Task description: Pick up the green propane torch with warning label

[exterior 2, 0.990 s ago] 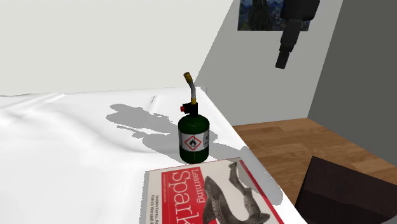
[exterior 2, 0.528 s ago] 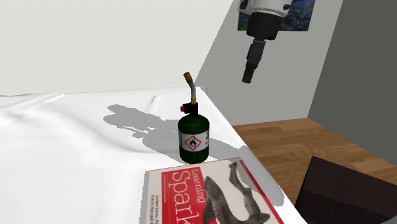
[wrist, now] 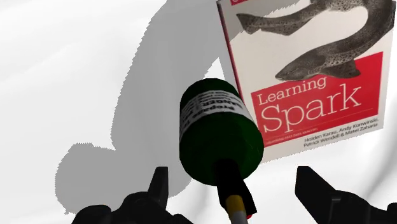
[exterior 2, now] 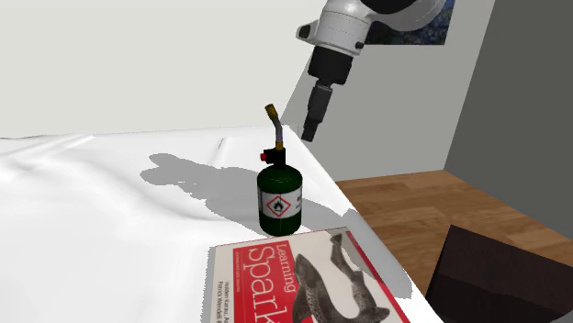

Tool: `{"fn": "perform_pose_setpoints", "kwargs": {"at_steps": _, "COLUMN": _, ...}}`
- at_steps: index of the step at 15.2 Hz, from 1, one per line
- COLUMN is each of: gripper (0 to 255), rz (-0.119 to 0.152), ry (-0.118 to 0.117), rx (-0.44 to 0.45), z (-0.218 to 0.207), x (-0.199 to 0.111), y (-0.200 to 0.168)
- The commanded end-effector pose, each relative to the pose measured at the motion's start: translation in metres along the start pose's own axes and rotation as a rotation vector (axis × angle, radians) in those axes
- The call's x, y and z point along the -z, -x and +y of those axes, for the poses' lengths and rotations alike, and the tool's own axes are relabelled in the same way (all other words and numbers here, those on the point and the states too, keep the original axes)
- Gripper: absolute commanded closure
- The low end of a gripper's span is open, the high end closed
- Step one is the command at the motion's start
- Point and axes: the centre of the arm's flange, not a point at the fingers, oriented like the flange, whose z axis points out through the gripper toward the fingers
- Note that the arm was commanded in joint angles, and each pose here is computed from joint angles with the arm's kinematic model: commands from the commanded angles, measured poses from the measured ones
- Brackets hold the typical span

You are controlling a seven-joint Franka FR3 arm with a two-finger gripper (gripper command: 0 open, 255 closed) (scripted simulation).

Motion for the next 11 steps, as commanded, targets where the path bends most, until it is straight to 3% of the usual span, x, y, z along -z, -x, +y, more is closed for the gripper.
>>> {"fn": "perform_pose_setpoints", "kwargs": {"at_steps": 1, "gripper": 0, "rz": 0.02, "ry": -0.008, "rx": 0.046, "z": -0.005, "x": -0.017, "y": -0.019}}
{"fn": "perform_pose_setpoints", "kwargs": {"at_steps": 3, "gripper": 0, "rz": 0.034, "ry": -0.015, "rx": 0.077, "z": -0.007, "x": -0.028, "y": -0.031}}
{"fn": "perform_pose_setpoints", "kwargs": {"at_steps": 11, "gripper": 0, "rz": 0.034, "ry": -0.015, "rx": 0.077, "z": -0.005, "x": -0.067, "y": -0.02}}
